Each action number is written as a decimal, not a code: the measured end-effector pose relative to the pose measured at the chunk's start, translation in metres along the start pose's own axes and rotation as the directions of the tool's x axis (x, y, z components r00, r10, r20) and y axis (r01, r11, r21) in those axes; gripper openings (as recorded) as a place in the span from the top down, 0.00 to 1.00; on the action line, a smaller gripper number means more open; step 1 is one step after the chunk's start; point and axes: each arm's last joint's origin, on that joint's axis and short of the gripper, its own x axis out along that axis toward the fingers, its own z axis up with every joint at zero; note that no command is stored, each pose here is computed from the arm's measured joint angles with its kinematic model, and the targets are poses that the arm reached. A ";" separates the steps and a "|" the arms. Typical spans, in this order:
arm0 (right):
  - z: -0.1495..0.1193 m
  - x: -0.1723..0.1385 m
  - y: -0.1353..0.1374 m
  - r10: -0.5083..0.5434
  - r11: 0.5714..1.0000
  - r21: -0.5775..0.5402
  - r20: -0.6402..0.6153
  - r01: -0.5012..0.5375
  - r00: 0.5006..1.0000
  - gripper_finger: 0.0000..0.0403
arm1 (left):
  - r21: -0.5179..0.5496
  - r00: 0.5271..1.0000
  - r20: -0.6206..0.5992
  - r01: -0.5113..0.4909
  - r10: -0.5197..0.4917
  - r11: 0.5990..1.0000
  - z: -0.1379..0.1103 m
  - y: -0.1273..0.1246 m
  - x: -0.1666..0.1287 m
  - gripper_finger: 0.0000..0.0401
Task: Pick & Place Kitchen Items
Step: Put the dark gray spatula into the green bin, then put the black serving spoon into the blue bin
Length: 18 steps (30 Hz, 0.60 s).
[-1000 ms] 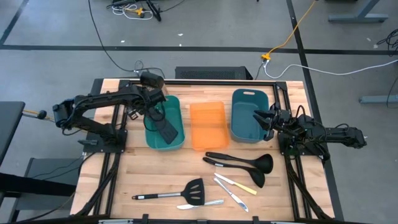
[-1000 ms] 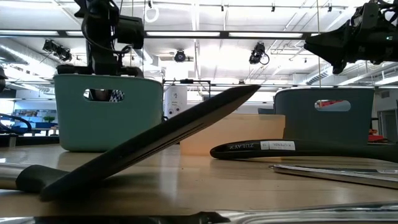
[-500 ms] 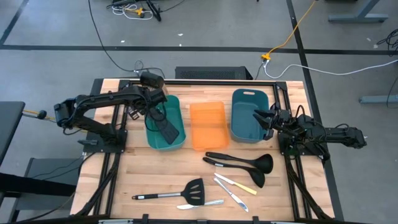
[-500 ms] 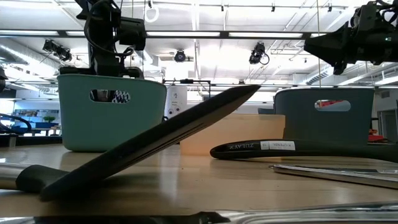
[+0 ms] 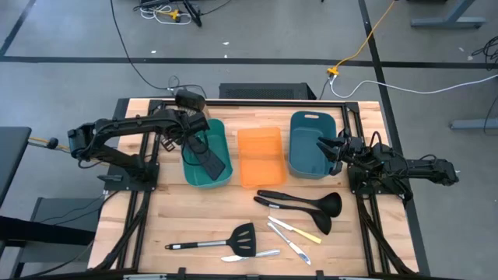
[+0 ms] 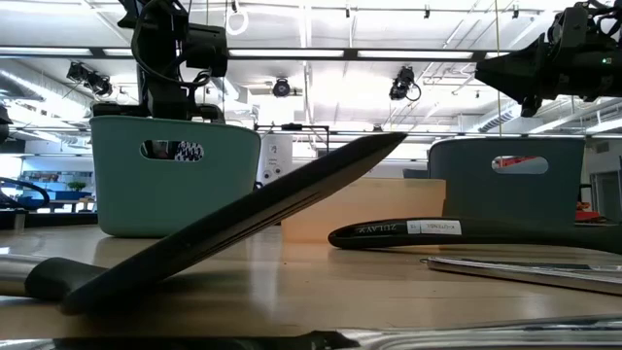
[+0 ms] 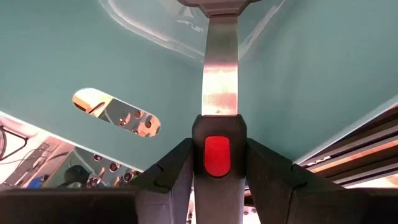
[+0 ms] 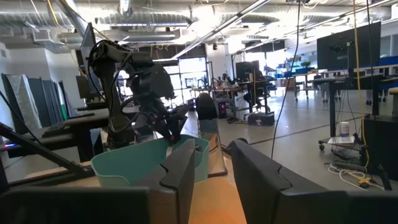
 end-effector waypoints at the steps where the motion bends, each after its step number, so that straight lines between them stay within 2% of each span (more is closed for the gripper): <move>1: 0.000 0.000 0.000 0.000 1.000 0.000 0.000 0.000 1.000 0.71 | -0.007 1.000 -0.006 -0.003 0.003 1.000 0.001 0.000 0.000 0.64; 5: 0.000 0.000 0.000 0.000 1.000 0.000 0.000 0.000 1.000 0.71 | -0.017 0.999 -0.036 -0.013 0.013 1.000 0.000 0.000 -0.002 0.60; 8: 0.000 0.000 0.000 0.000 1.000 -0.001 0.000 0.000 1.000 0.71 | -0.073 0.999 -0.019 -0.028 0.027 0.997 -0.001 0.005 -0.008 0.56; 13: 0.000 0.000 0.000 0.000 1.000 -0.001 0.001 0.000 1.000 0.71 | -0.065 0.997 0.051 -0.053 0.057 0.996 0.000 0.012 -0.029 0.55; 18: 0.000 0.000 0.000 0.000 1.000 -0.002 0.000 0.000 1.000 0.71 | -0.198 0.993 0.053 -0.092 0.105 0.976 -0.002 0.019 -0.056 0.58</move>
